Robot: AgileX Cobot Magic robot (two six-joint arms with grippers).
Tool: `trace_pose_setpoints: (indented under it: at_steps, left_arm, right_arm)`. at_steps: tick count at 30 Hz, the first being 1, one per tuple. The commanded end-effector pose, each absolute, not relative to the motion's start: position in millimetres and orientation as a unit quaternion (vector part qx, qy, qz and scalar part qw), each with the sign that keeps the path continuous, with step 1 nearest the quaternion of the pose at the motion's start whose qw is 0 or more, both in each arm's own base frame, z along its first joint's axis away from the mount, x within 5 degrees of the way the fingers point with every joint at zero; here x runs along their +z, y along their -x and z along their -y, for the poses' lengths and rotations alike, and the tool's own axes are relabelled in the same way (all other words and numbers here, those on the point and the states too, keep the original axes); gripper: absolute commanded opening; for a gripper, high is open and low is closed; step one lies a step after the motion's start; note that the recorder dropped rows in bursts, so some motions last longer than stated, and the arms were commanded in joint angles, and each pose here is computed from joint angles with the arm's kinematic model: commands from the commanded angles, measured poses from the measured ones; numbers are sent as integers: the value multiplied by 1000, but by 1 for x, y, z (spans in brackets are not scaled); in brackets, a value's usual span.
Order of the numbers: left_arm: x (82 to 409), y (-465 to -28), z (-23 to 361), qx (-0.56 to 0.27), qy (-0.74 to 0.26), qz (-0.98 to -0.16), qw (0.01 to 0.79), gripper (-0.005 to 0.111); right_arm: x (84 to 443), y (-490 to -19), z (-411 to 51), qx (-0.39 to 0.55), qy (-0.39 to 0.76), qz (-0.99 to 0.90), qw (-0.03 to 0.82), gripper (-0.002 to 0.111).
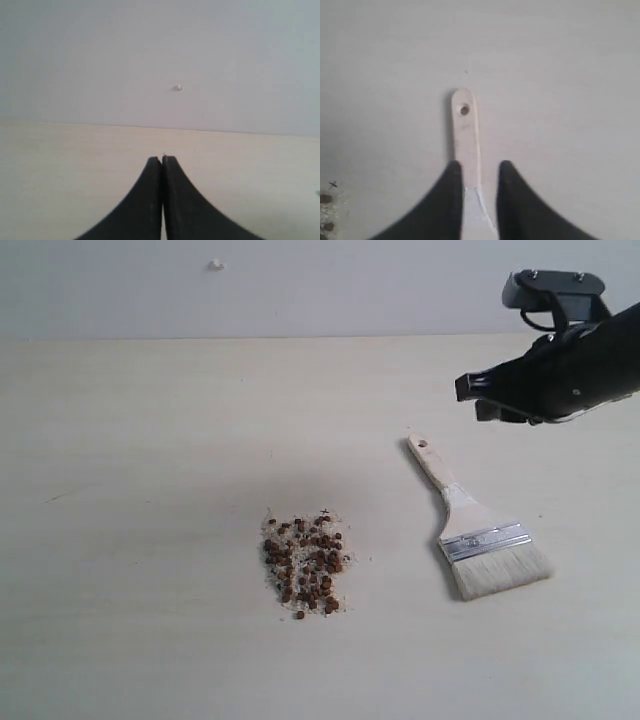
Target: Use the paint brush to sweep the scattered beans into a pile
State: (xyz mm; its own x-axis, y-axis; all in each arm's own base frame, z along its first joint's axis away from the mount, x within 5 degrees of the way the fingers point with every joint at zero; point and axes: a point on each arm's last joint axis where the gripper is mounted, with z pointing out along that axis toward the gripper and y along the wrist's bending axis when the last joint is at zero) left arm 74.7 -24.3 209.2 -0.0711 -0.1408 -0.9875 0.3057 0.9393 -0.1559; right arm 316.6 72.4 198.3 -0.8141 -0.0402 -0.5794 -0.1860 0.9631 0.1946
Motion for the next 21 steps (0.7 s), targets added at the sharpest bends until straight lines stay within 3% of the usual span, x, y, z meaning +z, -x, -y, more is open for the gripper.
trace_pose_setpoints:
  at_steps: [1, 8, 12, 21]
  left_arm:
    - [210, -74, 24, -166, -59, -710, 682, 0]
    - [210, -74, 24, -166, -59, -710, 682, 0]
    - [210, -74, 24, -166, -59, -710, 682, 0]
    - [210, -74, 24, -166, -59, -710, 682, 0]
  right_arm:
    - [229, -297, -68, 133, 51, -928, 343, 0]
    - [246, -208, -40, 114, -14, -869, 482, 0]
    - [252, -160, -38, 144, 9, -858, 493, 0]
    - [282, -126, -34, 164, 22, -805, 570, 0]
